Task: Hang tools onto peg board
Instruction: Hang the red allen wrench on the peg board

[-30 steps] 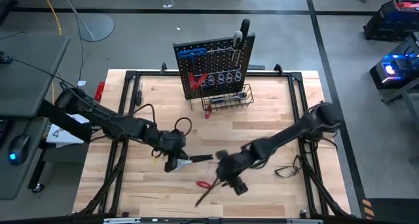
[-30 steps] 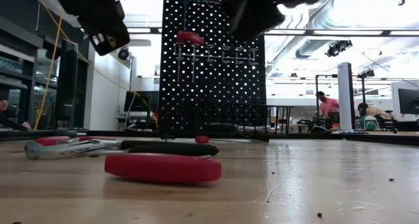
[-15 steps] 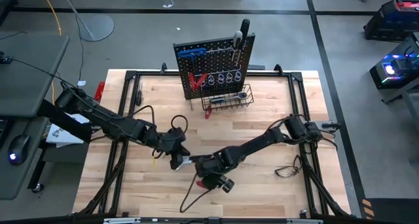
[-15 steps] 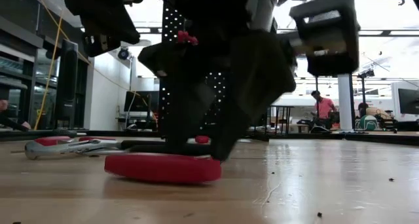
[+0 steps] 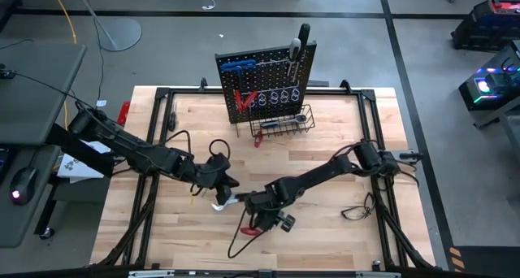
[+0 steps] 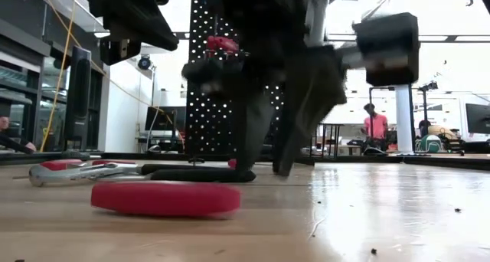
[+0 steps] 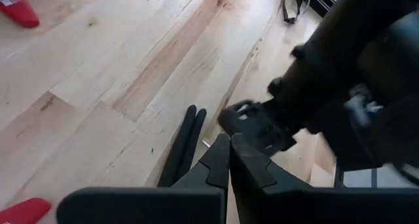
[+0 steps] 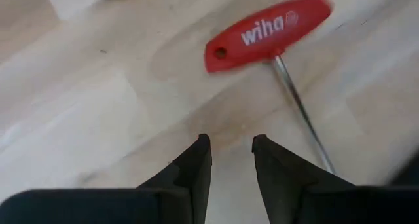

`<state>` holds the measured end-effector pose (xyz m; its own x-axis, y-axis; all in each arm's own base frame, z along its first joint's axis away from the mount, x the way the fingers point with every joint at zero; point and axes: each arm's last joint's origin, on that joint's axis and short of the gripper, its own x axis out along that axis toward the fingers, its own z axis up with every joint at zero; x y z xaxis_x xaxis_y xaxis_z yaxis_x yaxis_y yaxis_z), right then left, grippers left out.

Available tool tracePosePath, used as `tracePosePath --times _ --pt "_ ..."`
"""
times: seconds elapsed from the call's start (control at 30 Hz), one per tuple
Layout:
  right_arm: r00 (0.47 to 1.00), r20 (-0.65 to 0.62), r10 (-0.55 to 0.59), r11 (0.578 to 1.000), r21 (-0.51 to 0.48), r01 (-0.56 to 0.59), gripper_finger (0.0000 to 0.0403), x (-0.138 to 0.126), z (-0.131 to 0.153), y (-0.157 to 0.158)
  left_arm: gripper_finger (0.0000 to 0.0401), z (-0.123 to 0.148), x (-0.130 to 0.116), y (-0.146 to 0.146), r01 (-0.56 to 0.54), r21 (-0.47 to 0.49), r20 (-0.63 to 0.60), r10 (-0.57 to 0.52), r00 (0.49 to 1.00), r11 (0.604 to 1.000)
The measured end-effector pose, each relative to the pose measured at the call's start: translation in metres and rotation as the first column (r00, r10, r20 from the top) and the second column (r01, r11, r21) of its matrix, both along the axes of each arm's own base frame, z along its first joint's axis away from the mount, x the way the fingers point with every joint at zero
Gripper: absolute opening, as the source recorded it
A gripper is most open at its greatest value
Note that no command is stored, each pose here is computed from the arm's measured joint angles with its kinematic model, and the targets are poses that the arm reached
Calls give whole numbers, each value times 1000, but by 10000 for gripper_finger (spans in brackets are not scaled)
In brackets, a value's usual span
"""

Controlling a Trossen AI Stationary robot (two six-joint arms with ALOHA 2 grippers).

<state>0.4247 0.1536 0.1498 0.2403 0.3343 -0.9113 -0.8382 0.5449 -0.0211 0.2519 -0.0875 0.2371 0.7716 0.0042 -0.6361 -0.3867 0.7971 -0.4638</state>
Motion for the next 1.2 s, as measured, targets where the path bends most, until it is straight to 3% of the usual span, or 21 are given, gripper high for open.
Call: tracePosePath --times 0.2,0.47,0.7,0.8,0.9,1.2 --pt "991 136 7 999 46 -14 106 6 20 4 0 0 0 1 -16 22 5 16 1000 1000" --pt "974 226 16 998 50 -28 106 22 -2 8 0 1 0 1 -37 28 17 37 999 999" --pt "989 149 17 1000 -3 -17 101 28 -48 2 0 2 2 1 -53 27 38 52 998 998" --pt "996 82 -18 1000 -11 19 69 26 -57 -1 0 3 2 1 -58 21 45 57 997 998" --pt "998 18 -55 998 -11 56 14 22 -59 -5 0 4 2 1 -62 20 56 61 997 998" --pt "980 -115 -163 982 -113 151 1 0 -26 -24 0 19 -4 3 -52 47 130 46 991 998"
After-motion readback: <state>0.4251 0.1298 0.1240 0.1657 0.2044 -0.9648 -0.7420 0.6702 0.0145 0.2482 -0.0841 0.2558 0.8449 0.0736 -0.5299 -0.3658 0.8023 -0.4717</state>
